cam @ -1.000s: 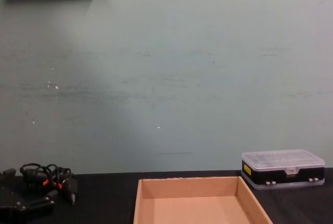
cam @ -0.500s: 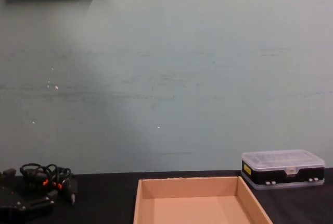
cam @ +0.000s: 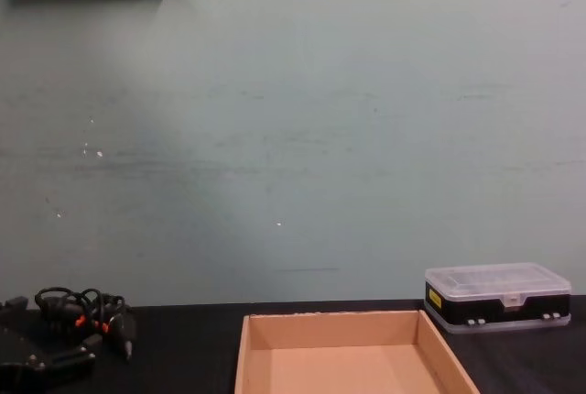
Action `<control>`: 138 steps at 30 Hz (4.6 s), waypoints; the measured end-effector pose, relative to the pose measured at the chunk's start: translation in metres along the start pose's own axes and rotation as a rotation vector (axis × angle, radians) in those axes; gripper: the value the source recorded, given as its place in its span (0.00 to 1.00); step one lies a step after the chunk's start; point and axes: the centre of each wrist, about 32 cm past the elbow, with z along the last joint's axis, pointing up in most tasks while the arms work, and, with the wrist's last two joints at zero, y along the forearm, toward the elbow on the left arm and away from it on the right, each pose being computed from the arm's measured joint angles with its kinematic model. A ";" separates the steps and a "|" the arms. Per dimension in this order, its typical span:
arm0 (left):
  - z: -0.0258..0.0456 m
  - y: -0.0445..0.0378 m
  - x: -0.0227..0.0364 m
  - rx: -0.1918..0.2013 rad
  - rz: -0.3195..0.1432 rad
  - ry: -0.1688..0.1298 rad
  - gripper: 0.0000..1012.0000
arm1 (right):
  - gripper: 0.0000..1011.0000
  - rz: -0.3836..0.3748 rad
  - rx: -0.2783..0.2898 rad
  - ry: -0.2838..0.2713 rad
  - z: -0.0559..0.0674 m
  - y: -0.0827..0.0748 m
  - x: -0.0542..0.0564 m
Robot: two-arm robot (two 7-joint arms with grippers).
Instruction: Use one hand to pick up the angle iron from the table and place it into the box.
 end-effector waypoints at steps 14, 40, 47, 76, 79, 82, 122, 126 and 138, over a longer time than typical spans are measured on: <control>0.0000 0.0000 0.0000 0.000 0.000 0.000 0.99 | 0.08 0.005 0.006 -0.004 0.000 -0.001 0.001; 0.0000 0.0000 0.0000 0.000 0.000 0.000 0.99 | 0.08 -0.192 0.278 -0.238 0.062 -0.014 -0.002; 0.0000 0.0000 0.0000 0.000 0.000 0.000 0.99 | 0.08 -0.234 0.285 -0.302 0.078 0.010 -0.002; 0.0000 0.0000 0.0000 0.000 0.000 0.000 0.99 | 0.08 -0.275 0.142 -0.330 0.076 0.089 0.012; 0.0000 0.0000 0.0000 0.000 0.000 0.000 0.99 | 0.08 -0.275 0.134 -0.331 0.074 0.092 0.013; 0.0000 0.0000 0.0000 0.000 0.000 0.000 0.99 | 0.08 -0.275 0.127 -0.331 0.073 0.094 0.014; 0.0000 0.0000 0.0000 0.000 0.000 0.000 0.99 | 0.74 -0.254 0.230 -0.303 0.067 0.076 0.025; 0.0000 0.0000 0.0000 0.000 0.000 0.000 0.99 | 0.83 -0.239 0.253 -0.311 0.066 0.064 0.025; 0.0000 0.0000 0.0000 0.000 0.000 0.000 0.99 | 0.99 -0.176 0.294 -0.386 0.063 0.021 0.037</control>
